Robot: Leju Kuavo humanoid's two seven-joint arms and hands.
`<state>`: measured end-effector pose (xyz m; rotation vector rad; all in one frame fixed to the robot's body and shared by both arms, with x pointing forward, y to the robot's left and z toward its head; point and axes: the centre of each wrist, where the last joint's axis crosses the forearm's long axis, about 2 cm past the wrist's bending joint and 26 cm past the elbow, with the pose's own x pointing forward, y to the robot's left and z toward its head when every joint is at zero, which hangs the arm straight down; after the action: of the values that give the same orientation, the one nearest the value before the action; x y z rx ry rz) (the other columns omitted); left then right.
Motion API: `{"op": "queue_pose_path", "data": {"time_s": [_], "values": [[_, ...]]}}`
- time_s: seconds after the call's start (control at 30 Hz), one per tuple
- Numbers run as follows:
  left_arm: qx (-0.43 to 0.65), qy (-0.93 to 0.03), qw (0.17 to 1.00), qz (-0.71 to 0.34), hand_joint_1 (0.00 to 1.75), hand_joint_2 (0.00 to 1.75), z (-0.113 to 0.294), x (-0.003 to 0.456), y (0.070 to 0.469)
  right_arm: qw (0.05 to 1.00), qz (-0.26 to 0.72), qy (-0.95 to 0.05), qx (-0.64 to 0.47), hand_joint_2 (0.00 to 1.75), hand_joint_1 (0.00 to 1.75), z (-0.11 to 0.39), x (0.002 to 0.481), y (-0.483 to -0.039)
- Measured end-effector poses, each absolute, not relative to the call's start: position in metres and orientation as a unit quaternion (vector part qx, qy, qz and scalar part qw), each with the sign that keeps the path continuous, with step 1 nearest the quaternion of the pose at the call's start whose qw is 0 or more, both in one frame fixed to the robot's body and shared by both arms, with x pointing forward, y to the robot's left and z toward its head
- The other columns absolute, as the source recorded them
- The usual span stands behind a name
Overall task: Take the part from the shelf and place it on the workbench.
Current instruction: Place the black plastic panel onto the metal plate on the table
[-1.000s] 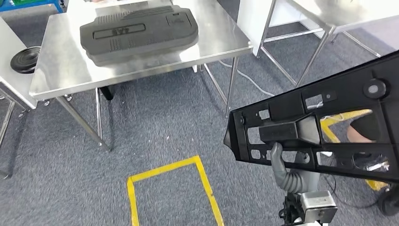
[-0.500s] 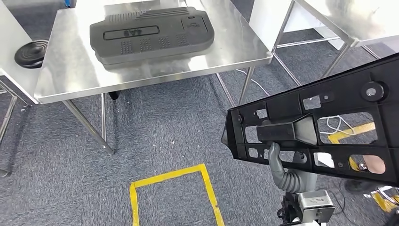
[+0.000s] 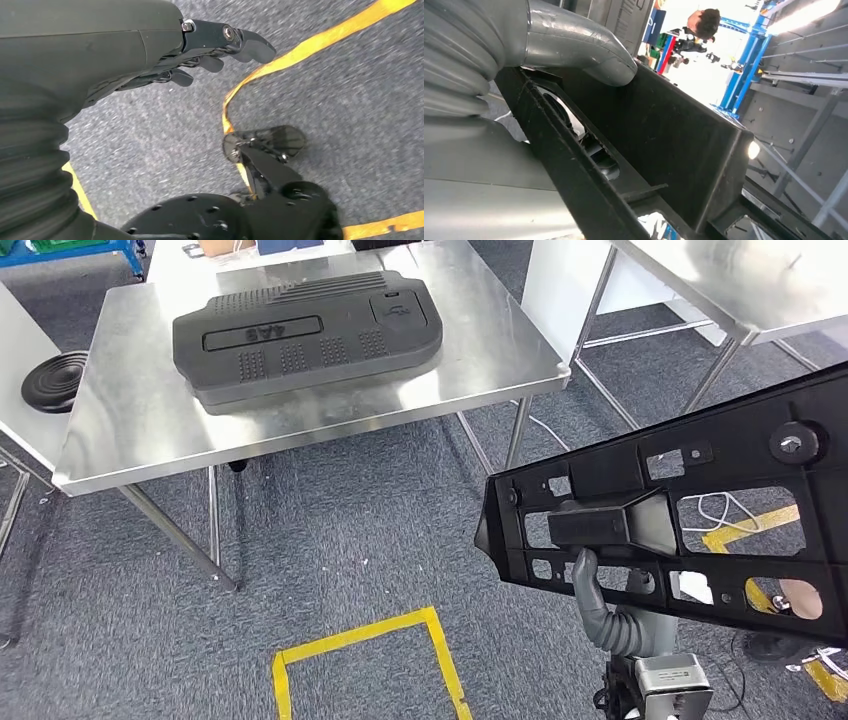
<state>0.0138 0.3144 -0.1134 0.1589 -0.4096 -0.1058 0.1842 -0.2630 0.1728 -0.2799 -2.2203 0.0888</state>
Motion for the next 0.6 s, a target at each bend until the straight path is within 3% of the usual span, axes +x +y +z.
{"op": "queue_pose_path", "data": {"time_s": [0.6], "values": [[0.099,-0.214,0.971,-0.034,0.00,1.75,-0.113,0.013,0.310,0.427,0.035,-0.882,-0.194,1.75,1.50,0.174,0.132,-0.273]]}}
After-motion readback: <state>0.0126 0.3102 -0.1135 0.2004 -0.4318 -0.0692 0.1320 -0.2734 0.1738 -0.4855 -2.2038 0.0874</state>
